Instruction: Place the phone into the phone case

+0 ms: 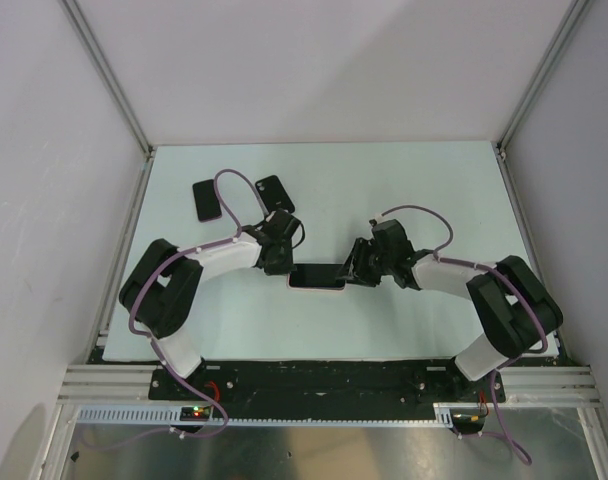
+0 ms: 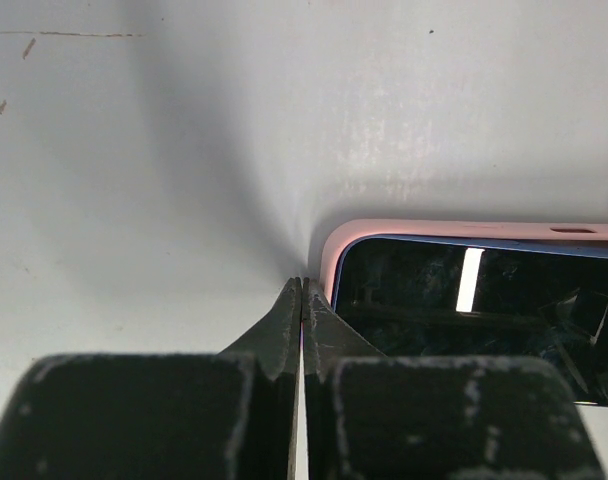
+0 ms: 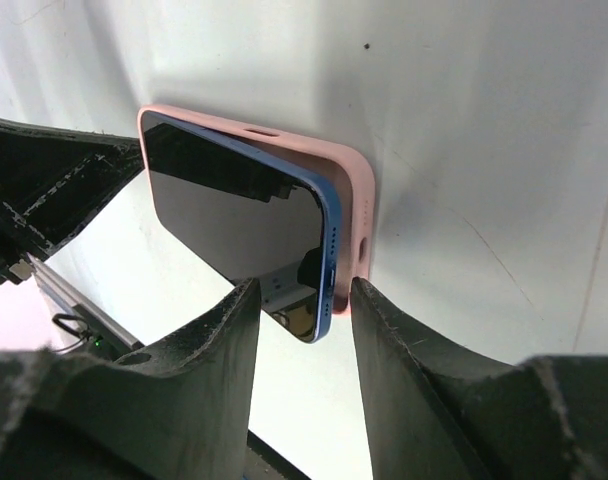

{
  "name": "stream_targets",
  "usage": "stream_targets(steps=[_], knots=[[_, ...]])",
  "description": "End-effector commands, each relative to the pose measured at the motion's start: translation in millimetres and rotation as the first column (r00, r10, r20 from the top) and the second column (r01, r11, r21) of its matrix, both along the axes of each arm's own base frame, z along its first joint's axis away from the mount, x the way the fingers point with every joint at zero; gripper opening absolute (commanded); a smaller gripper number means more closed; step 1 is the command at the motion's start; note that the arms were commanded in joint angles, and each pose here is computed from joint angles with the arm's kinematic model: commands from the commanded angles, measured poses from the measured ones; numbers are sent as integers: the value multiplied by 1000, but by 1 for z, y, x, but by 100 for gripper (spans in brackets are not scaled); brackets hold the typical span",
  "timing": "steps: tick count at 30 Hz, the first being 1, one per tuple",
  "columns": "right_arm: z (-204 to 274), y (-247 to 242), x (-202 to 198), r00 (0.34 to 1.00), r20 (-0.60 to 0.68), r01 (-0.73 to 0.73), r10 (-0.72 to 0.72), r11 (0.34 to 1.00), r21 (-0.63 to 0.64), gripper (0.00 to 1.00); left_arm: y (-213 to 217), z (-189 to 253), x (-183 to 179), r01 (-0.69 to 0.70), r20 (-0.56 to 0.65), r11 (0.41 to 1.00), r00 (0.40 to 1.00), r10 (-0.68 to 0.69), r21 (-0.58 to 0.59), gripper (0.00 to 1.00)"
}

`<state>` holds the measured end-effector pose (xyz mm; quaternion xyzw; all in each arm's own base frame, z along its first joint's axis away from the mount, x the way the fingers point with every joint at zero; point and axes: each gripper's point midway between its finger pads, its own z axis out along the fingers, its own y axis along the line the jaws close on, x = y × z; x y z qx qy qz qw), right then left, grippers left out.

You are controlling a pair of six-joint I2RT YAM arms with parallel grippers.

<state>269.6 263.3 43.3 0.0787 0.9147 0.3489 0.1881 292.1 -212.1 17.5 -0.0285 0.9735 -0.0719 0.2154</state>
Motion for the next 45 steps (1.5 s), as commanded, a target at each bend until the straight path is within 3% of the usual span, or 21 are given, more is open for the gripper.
stream_targets(steps=[1,8,24,45], knots=[[19,-7,14,996,84,22,-18,999,-44,46,-15,19,13,11,59,998,998,-8,-57,0],[12,-6,4,997,73,14,-7,995,-97,42,-18,19,12,18,56,998,998,-15,-57,0],[1,-1,2,996,90,-1,21,977,-215,13,-20,19,12,27,54,998,998,-24,-61,0],[-35,21,-21,990,36,-116,136,933,-340,8,-26,17,12,39,48,997,998,-36,-65,0]])
